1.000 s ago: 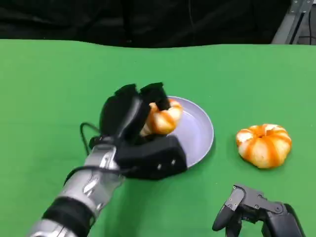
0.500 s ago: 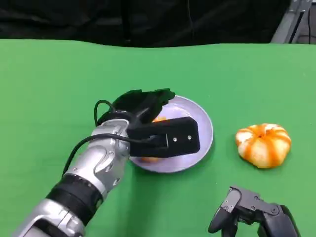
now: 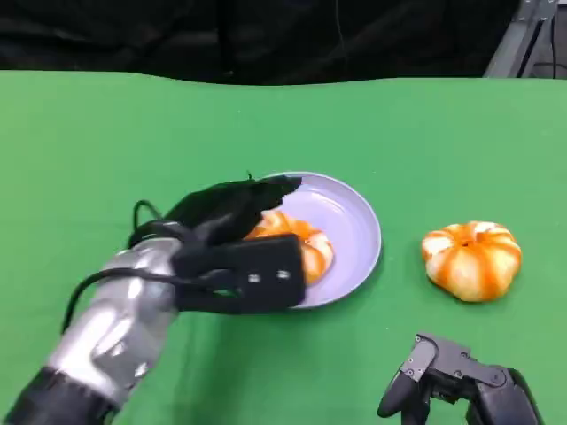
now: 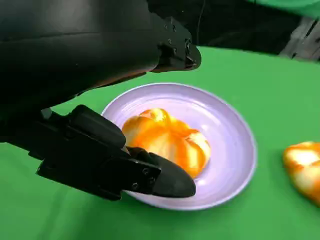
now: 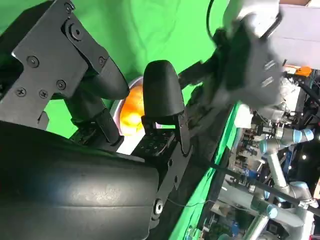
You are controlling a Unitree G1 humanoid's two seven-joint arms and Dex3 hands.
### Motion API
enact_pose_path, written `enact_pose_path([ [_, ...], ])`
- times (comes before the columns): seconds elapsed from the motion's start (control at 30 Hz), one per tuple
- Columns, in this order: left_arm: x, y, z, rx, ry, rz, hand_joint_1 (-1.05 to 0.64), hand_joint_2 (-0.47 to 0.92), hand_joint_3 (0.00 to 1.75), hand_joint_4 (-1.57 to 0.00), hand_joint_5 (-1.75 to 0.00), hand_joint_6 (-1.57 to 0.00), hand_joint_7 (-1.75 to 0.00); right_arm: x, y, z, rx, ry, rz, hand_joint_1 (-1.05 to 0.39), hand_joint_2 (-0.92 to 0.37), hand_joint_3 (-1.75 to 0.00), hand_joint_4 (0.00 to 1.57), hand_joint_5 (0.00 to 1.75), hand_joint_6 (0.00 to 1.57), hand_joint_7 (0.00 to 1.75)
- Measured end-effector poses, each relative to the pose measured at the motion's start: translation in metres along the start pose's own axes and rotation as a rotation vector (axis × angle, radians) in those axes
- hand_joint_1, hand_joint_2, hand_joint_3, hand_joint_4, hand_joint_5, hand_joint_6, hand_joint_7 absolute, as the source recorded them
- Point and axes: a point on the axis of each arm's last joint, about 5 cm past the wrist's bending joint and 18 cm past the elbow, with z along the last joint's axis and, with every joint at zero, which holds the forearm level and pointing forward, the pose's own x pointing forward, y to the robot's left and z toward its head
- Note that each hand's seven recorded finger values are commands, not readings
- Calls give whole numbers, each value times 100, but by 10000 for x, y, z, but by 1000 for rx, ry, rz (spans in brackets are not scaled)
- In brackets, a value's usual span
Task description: Grasp the bread from the table and place it into the plate.
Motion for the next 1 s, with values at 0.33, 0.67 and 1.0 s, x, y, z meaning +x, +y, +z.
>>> enact_pose_path([
  [0.33, -705, -126, -272, -440, -155, 371, -36, 92, 21, -45, -120, -65, -59, -11, 24, 41, 10, -3, 2, 0, -22, -166, 86, 175, 79, 150],
  [0.67, -1265, -595, -213, -734, -214, 654, 0, 34, 160, -88, -166, -81, -153, -24, 24, 50, 17, 19, 3, 0, -23, -163, 86, 175, 78, 152],
  [1.0, -1504, -739, -172, -738, -145, 688, -2, 27, 166, -93, -175, -80, -167, -21, -42, 38, -6, 14, -3, 3, -22, -162, 85, 175, 79, 150],
])
